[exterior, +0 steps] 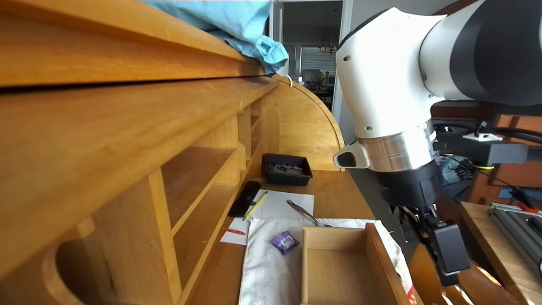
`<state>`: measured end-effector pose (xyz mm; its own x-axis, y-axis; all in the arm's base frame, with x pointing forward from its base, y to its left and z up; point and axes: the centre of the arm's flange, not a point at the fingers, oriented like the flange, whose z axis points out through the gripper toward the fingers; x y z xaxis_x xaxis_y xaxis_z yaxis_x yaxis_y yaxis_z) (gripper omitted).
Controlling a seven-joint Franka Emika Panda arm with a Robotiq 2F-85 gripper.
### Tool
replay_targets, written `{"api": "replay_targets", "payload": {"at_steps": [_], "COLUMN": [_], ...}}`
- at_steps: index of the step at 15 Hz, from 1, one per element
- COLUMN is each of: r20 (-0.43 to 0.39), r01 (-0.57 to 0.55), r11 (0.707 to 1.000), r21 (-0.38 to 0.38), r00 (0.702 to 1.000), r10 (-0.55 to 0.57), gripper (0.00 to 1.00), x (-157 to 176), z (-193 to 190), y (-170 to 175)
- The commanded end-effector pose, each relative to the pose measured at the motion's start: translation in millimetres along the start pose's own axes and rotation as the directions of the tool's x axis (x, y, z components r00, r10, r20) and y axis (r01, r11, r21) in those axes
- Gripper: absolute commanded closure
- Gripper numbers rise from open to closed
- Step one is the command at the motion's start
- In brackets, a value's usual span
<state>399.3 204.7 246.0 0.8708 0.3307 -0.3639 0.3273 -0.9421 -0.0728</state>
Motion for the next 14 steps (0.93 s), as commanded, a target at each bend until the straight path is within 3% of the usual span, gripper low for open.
{"api": "replay_targets", "payload": {"at_steps": [1, 6, 10, 14], "r20": [-0.01, -0.085, -0.175, -0.214], "r01": [-0.019, 0.009, 0.035, 0.042], "r11": [0.997, 0.989, 0.992, 0.995], "r21": [-0.08, -0.146, -0.123, -0.089], "r00": [1.0, 0.996, 0.983, 0.975], "r10": [0.019, -0.022, -0.057, -0.06], "gripper": [0.0, 0.0, 0.0, 0.0], "x": [1, 4, 6, 7], "z": [13, 24, 21, 16], "y": [-8, -18, -26, -32]}}
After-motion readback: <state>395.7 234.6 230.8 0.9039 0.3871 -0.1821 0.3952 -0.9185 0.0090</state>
